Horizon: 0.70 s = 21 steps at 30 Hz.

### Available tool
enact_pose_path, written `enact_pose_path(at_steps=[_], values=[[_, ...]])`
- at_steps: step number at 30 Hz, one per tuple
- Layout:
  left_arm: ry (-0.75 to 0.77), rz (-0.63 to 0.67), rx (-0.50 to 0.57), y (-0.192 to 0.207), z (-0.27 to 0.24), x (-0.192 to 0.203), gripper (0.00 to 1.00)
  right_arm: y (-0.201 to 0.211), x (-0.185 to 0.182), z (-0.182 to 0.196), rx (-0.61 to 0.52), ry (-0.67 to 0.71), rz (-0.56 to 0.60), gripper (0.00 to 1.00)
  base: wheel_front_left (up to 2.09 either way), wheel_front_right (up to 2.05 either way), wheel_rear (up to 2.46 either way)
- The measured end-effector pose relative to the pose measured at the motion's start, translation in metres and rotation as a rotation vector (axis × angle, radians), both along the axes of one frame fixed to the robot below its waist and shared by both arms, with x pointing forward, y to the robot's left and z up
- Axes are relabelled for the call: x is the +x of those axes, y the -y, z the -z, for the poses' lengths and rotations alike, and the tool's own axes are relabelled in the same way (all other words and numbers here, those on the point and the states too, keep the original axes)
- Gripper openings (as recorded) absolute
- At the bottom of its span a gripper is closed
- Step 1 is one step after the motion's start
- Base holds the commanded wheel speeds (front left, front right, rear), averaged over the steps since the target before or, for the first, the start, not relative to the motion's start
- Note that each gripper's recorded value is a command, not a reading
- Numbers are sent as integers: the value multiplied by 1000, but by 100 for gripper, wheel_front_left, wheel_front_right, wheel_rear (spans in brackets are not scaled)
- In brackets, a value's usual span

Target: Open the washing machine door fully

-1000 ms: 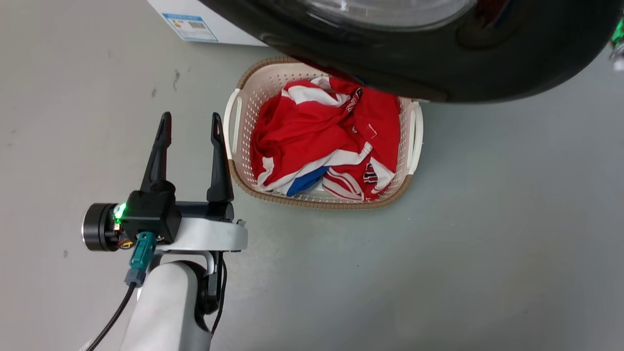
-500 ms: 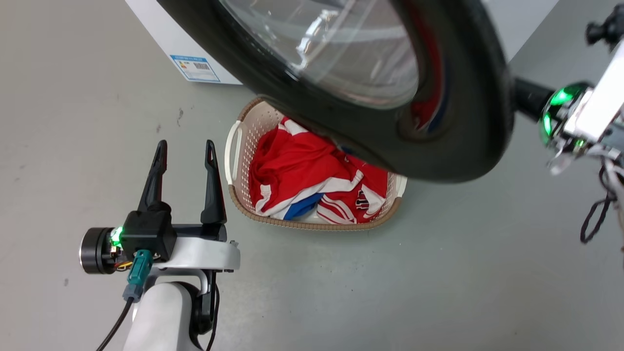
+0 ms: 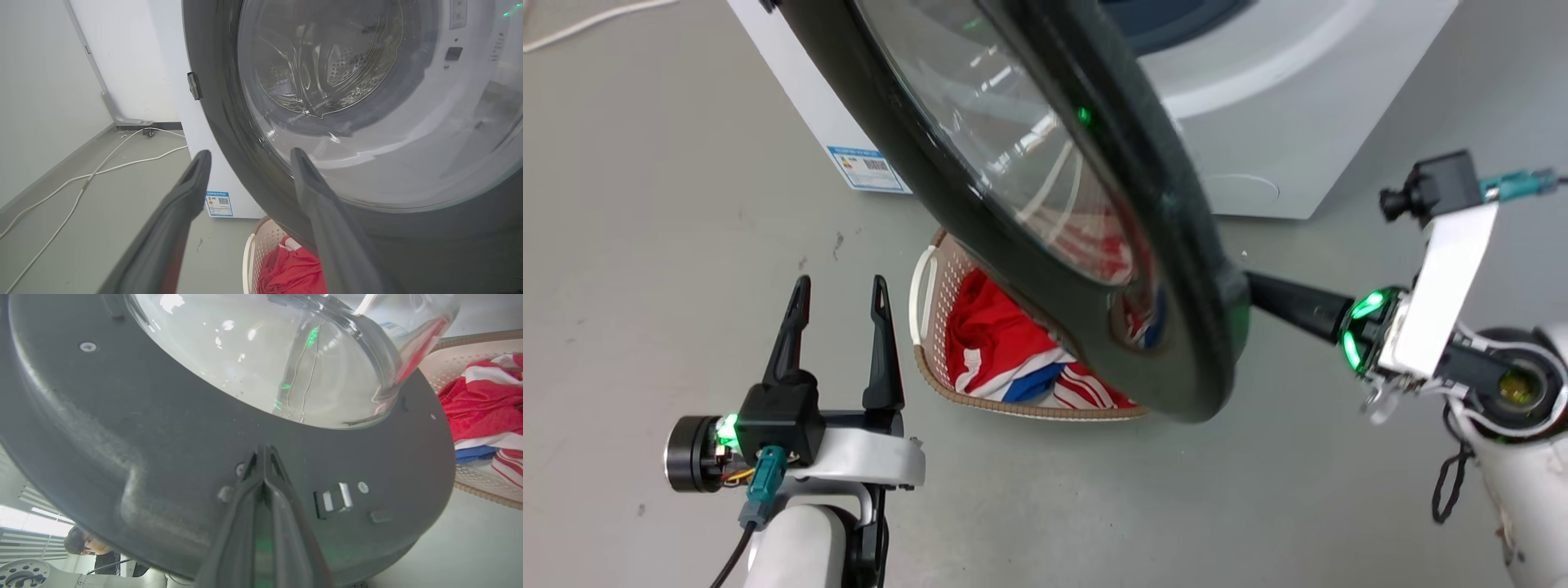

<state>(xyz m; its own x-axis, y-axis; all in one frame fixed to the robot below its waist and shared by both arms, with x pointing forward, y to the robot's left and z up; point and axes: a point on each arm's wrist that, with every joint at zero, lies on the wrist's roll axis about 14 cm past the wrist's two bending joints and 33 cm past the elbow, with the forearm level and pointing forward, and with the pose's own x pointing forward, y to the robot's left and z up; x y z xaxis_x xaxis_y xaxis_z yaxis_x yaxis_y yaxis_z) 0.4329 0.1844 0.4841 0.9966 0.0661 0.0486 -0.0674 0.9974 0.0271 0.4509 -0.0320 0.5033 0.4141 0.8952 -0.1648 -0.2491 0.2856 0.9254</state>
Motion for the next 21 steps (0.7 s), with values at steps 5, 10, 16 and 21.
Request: enact_pose_path(at_steps=[5,10,16,21], values=[[6,-9,-2,-2,-4,-7,100,-11,-17,-2,35,-16,-26,0,0,0,0],[9,-11,-8,-2,-6,-10,100,-24,-33,-1,62,-35,-62,0,0,0,0],[12,-14,-7,-3,-8,-14,100,-42,-53,-3,108,-58,-98,0,0,0,0],[13,-16,-5,-4,-9,-17,100,-56,-67,-4,135,-75,-124,0,0,0,0]])
